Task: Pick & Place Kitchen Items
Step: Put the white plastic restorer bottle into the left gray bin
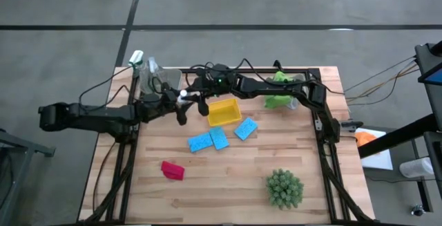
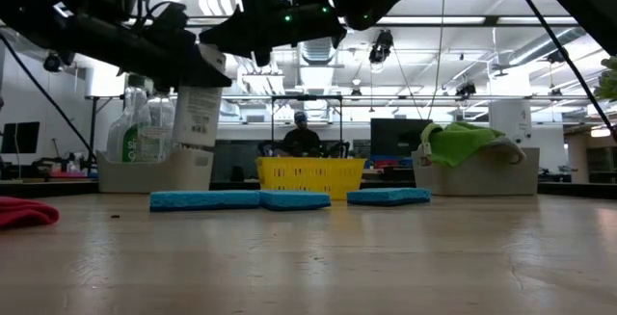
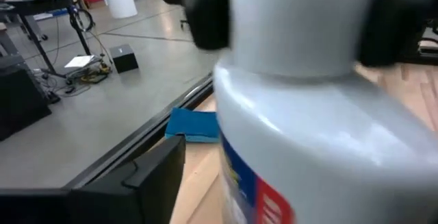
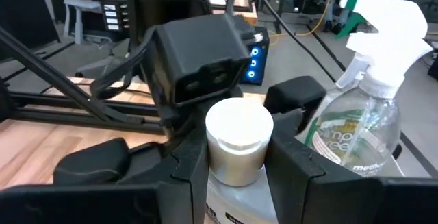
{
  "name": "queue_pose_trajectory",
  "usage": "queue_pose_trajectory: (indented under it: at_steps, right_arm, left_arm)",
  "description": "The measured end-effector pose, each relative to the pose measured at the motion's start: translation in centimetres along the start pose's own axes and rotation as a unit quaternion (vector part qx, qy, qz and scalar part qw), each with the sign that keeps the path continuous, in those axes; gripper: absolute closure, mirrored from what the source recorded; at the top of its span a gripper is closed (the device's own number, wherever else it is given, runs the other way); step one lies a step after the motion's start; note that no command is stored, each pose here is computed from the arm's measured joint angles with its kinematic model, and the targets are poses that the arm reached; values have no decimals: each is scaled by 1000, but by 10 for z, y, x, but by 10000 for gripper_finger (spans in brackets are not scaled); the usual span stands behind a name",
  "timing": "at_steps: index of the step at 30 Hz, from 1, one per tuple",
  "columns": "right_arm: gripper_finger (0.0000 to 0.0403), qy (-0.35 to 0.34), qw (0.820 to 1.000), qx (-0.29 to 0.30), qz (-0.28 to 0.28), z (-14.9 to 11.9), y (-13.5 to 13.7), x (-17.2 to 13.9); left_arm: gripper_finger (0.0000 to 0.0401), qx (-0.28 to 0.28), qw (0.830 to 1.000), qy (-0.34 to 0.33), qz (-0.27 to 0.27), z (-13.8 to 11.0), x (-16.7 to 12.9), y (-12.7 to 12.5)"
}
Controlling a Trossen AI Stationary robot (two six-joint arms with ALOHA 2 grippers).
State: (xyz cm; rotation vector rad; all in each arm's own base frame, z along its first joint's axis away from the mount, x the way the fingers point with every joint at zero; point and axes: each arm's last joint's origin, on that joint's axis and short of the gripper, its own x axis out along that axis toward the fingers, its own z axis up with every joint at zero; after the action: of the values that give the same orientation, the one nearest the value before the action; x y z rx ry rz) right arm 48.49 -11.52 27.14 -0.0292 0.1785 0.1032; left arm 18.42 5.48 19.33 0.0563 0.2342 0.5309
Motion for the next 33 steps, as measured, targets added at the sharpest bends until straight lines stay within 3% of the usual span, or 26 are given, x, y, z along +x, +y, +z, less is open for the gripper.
queue_pose_trajectory:
  at_steps: [10, 28, 33]
  right_arm:
    - [298, -2, 1000, -1, -1, -1, 0, 0]
    - [298, 0, 1000, 0, -2, -3, 1, 0]
    - [298, -1, 1000, 0, -3, -2, 0, 0]
  left_arm:
    - [226, -12, 999, -39, -1, 10, -6, 2]
    - [235, -19, 998, -63, 5, 16, -7, 2]
    - [263, -18, 998, -62, 9, 16, -7, 3]
